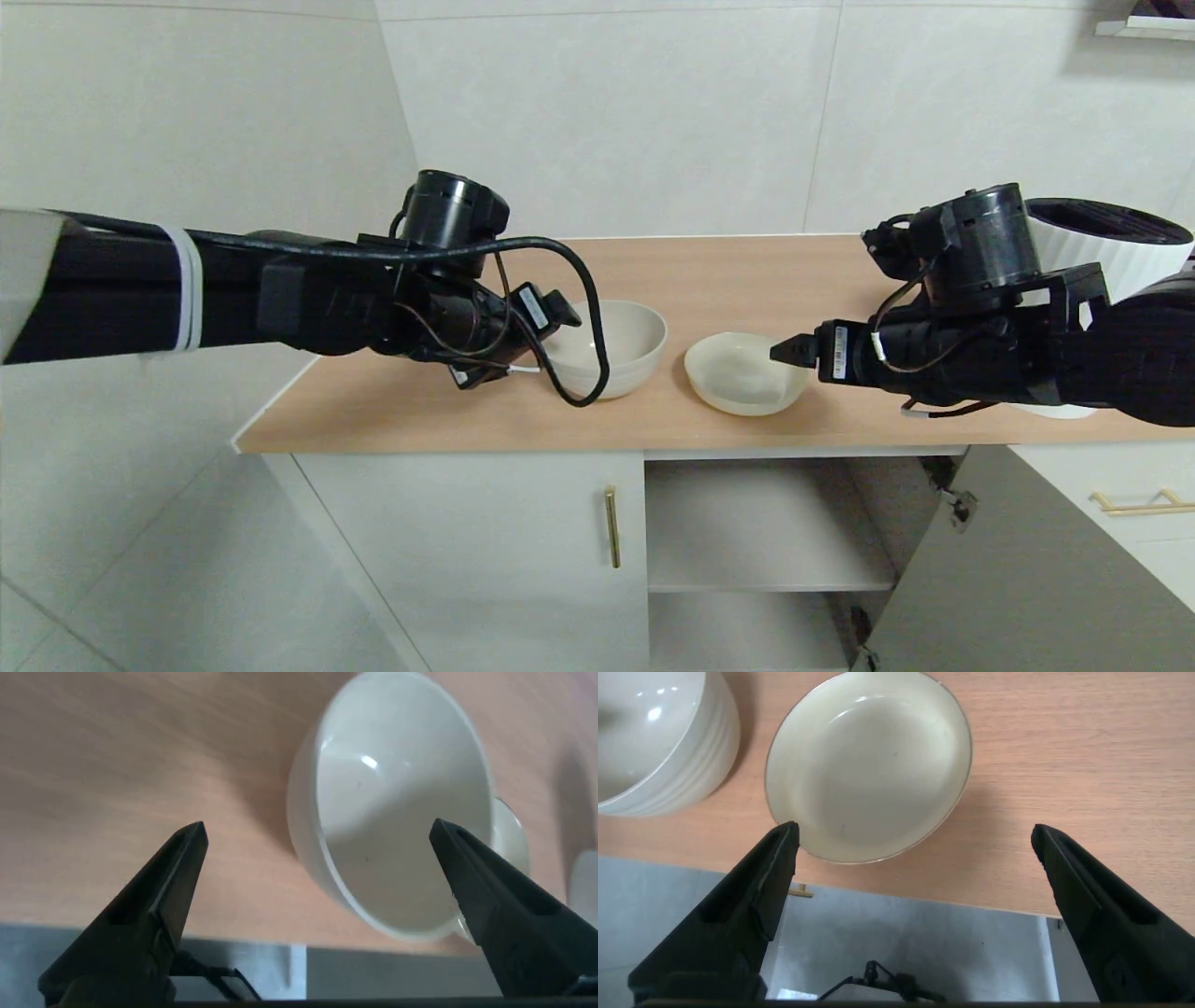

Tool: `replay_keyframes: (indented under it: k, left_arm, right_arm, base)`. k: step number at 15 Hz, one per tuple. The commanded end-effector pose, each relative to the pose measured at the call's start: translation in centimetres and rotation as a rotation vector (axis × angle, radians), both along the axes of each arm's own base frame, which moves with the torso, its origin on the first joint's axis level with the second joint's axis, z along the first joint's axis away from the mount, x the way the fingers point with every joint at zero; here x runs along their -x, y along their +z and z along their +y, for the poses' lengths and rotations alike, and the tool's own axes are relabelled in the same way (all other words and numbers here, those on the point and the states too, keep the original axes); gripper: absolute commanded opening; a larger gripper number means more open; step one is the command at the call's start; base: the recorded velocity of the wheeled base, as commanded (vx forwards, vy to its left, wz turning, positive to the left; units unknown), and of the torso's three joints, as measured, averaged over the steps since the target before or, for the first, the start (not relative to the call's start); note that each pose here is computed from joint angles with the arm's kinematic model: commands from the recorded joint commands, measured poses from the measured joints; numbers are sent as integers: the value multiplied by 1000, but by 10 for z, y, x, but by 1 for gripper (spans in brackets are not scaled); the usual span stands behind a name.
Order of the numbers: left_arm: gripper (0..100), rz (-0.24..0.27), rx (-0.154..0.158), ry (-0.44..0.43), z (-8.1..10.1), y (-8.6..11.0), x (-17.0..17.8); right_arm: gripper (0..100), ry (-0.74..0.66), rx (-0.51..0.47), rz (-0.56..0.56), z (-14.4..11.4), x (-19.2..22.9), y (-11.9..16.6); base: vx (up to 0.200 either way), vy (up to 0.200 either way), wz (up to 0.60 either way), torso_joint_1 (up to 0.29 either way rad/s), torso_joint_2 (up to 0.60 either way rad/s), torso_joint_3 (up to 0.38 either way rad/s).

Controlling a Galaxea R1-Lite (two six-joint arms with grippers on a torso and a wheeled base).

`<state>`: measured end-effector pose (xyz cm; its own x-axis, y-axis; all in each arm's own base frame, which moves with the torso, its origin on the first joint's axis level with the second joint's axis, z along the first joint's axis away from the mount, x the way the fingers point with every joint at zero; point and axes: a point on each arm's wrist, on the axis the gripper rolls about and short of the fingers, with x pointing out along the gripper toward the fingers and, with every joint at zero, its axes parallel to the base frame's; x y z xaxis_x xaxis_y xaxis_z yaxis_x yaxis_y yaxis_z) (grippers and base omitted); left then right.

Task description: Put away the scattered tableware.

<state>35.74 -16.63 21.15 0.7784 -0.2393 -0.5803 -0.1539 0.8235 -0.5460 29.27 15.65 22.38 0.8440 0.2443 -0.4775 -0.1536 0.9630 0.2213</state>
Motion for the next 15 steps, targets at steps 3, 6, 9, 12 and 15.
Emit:
replay_keyframes:
  k: [3, 6, 9, 12, 15]
  left_arm:
    - [100, 19, -3, 8, -2, -10, -9]
    - [0, 19, -3, 8, -2, -10, -9]
    - [0, 21, -4, 8, -2, -11, -9]
    - [0, 16, -1, 8, -1, -8, -8]
    - [0, 6, 4, 7, 0, -3, -5]
  right_arm:
    - [100, 0, -4, -4, 0, 1, 2]
    - [100, 0, -4, -4, 0, 1, 2]
    - [100, 0, -4, -4, 0, 1, 2]
    - [100, 0, -4, -4, 0, 1, 2]
    - [100, -6, -13, -3, 0, 0, 2]
  base:
    - [0, 0, 0, 0, 0, 0]
    - [0, 0, 0, 0, 0, 0]
    - [0, 0, 0, 0, 0, 0]
    - [0, 0, 0, 0, 0, 0]
    - [0, 0, 0, 0, 0, 0]
